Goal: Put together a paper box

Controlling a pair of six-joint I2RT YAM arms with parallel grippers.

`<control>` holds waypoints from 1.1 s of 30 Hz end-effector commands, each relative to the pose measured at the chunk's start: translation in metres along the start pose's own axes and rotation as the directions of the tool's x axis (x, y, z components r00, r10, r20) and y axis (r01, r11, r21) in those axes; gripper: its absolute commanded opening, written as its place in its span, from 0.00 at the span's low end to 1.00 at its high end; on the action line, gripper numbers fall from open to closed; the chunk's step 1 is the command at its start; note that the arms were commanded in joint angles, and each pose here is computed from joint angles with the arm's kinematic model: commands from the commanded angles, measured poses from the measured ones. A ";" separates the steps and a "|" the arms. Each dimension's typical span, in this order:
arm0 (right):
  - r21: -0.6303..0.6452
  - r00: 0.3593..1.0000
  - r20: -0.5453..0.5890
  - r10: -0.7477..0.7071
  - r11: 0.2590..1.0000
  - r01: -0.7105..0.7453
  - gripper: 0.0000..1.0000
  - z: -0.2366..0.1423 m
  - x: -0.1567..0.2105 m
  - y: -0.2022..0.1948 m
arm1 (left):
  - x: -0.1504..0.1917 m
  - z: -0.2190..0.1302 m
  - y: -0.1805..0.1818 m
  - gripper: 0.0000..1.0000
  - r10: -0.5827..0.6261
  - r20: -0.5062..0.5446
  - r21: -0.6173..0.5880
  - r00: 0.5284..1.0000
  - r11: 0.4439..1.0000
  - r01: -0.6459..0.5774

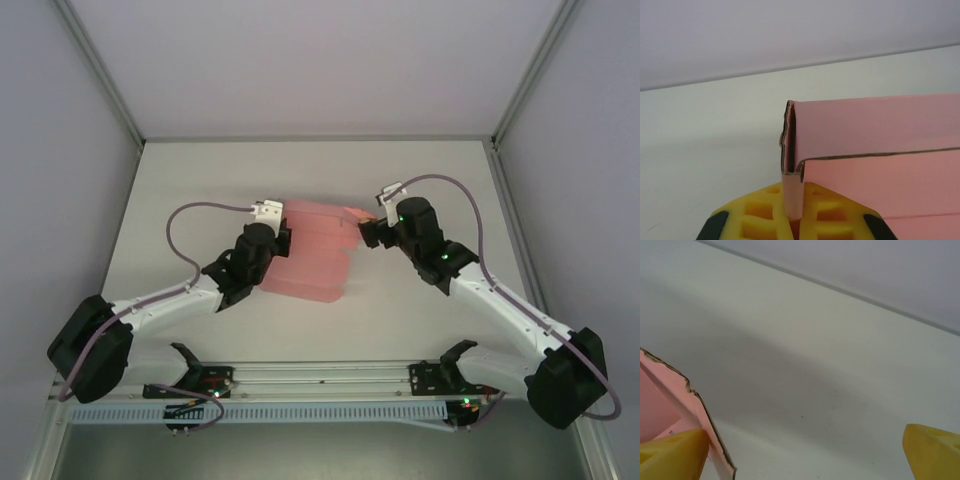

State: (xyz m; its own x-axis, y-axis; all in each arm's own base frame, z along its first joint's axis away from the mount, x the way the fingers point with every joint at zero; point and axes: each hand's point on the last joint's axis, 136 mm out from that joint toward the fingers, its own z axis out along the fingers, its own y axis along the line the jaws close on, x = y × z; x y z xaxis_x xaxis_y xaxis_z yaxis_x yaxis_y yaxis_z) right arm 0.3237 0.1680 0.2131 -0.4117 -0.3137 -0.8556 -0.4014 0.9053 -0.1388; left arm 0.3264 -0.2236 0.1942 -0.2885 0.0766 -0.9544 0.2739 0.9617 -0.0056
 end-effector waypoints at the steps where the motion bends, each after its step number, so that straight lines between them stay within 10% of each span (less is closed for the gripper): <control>1: -0.102 0.999 0.035 0.012 0.995 -0.008 1.00 0.003 -0.014 0.017 | 0.000 -0.002 0.000 0.00 -0.002 0.003 0.014 1.000 1.000 0.002; 12: -0.298 0.993 0.105 0.057 0.954 -0.023 1.00 0.016 -0.028 0.056 | -0.002 0.002 -0.010 0.00 -0.024 -0.003 0.055 1.000 0.998 0.024; 21: -0.128 0.955 0.153 0.255 0.963 -0.237 1.00 0.024 -0.026 0.021 | -0.003 0.002 -0.010 0.00 -0.085 -0.003 0.051 0.996 0.995 0.085; 33: 0.001 0.975 -0.084 0.204 0.979 -0.205 1.00 0.008 0.053 0.001 | -0.007 0.001 0.020 0.00 -0.142 0.008 -0.027 0.990 0.990 0.142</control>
State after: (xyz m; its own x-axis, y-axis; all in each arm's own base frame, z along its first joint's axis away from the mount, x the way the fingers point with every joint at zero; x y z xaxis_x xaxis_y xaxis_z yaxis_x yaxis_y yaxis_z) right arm 0.3194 0.1713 0.1976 -0.4552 -0.1204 -0.8822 -0.3565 0.9326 0.0566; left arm 0.3345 -0.2109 0.1846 -0.3450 -0.0091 -0.9386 0.2243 0.9702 -0.0918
